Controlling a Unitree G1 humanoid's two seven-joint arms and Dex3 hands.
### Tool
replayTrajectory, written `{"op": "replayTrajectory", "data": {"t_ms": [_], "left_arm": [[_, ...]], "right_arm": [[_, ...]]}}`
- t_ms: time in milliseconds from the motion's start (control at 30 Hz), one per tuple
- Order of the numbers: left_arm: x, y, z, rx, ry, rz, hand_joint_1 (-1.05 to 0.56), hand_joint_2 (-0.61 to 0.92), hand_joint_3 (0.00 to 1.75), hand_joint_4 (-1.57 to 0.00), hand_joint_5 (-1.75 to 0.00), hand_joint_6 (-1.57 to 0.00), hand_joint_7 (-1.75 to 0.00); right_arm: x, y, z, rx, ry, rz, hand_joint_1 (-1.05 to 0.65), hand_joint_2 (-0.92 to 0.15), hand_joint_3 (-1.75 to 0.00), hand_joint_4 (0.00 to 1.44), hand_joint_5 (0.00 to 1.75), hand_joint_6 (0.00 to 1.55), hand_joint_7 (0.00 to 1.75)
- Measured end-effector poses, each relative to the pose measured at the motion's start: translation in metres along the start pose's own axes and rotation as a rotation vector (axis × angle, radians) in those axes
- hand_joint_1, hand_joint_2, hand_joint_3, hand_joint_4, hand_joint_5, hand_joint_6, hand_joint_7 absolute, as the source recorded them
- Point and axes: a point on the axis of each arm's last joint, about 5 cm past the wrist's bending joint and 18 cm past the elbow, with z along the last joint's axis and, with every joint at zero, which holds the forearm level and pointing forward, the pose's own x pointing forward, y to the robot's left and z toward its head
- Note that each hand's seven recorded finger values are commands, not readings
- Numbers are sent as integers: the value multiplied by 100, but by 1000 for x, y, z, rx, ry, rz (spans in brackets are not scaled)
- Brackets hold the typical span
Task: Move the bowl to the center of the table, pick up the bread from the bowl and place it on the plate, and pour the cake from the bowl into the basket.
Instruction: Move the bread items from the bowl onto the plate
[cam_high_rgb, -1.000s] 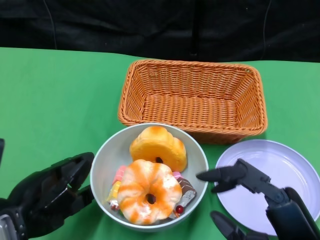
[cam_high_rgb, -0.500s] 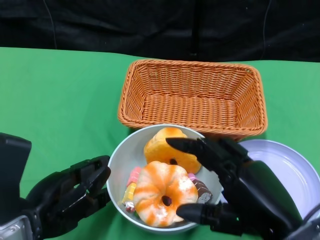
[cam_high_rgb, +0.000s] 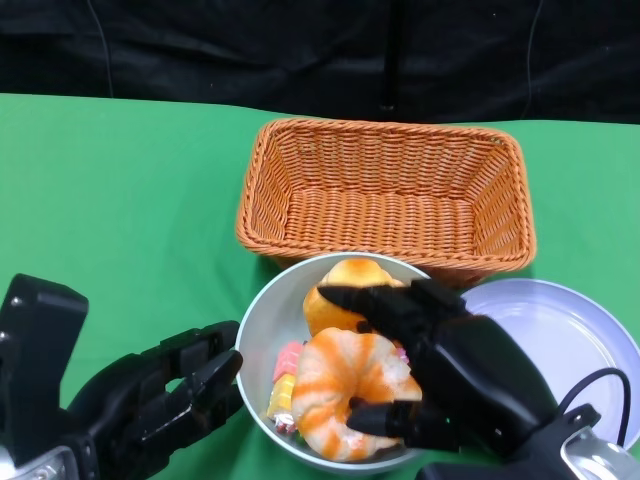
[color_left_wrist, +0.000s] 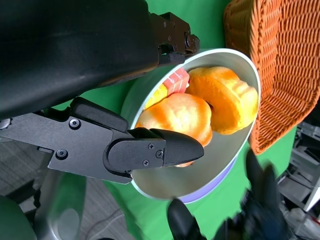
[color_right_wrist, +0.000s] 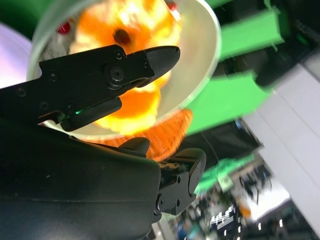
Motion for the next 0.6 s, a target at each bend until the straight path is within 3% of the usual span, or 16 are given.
{"op": "replayTrajectory", "data": {"t_ms": [233,400,467,500,533,600], "left_arm": [[1,-4,-2,97,-16,72,-58,92,44,-25,-10,-18,-4],[0,-5,-5,144,-63,121,-56,92,40,-37,-17,-26,-6],[0,-5,-5,159,-78,143,-55,92,40,-40,-19,-27,-6],[0,-5,-6,163,-85,151,-54,92,41,-43,-21,-30,-7],[0,-6,-7,167,-90,154,-54,92,41,-46,-23,-32,-8],[-1,-6,-9,172,-96,162,-52,92,42,-49,-25,-35,-9]], "right_arm": [[3,15,-8,-33,29,62,-52,-92,-3,15,59,34,12],[7,23,-13,-57,21,32,-30,-92,-3,55,57,60,11],[8,26,-15,-57,12,17,-26,-92,-3,62,54,65,10],[9,27,-16,-56,3,7,-22,-92,-6,73,71,75,13],[11,29,-18,-51,-6,-4,-18,-92,-9,75,95,85,13],[12,33,-20,-35,-21,-24,-15,-92,-12,74,108,92,13]]}}
